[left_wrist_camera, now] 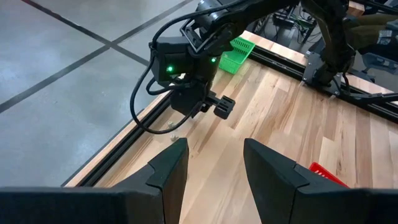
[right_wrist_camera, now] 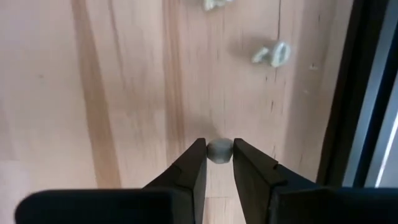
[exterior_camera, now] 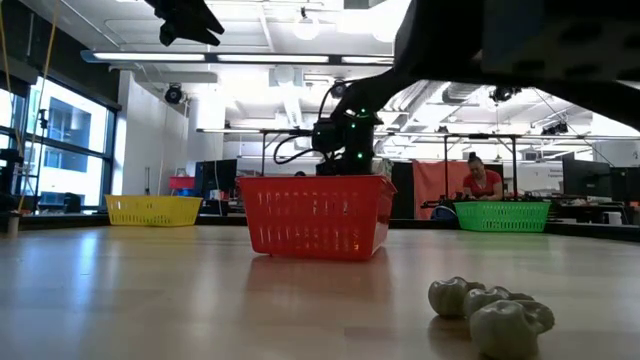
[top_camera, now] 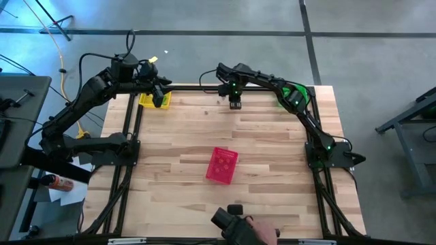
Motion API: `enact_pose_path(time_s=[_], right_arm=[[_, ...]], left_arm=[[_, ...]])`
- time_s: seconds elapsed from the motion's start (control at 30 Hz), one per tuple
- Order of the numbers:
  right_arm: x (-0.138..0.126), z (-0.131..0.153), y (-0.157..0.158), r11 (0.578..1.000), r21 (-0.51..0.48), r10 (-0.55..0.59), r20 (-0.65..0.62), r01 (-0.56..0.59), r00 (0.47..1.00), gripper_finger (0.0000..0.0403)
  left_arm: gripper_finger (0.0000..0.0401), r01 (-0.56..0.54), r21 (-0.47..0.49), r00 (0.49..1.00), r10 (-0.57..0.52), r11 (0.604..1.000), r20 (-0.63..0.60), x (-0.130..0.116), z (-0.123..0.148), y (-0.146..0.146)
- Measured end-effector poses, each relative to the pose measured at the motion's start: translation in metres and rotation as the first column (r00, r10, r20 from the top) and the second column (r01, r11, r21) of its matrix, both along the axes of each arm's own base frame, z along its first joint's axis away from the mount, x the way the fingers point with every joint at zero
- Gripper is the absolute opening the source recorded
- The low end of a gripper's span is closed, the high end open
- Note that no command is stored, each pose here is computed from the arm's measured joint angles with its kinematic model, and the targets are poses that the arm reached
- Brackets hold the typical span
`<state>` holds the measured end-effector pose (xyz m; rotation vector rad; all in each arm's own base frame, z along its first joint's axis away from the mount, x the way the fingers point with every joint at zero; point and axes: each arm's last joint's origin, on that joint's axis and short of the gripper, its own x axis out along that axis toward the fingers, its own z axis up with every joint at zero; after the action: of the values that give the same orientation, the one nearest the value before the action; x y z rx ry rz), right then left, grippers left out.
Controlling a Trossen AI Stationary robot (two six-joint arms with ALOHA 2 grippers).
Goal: Sort Halloween decoration
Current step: Put the white skull toy into the green bin
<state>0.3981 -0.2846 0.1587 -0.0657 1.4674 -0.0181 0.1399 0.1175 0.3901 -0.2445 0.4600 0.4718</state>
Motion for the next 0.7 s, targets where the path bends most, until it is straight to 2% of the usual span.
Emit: enact_pose_path(time_s=[0.4, 0.7], right_arm=[[-0.009, 0.041, -0.002, 1.000, -0.020, -0.016, 0.096, 0.018, 0.995, 0.0070], [-0.040, 0.083, -0.015, 0.994, -0.038, -0.094, 0.129, 0.100, 0.987, 0.0071]], left_arm=[[0.0147, 0.001, 0.000, 1.000, -0.001, 1.000, 0.001, 0.000, 0.000, 0.000], [0.0147, 0.001, 0.001, 1.000, -0.001, 1.000, 0.001, 0.000, 0.000, 0.000]])
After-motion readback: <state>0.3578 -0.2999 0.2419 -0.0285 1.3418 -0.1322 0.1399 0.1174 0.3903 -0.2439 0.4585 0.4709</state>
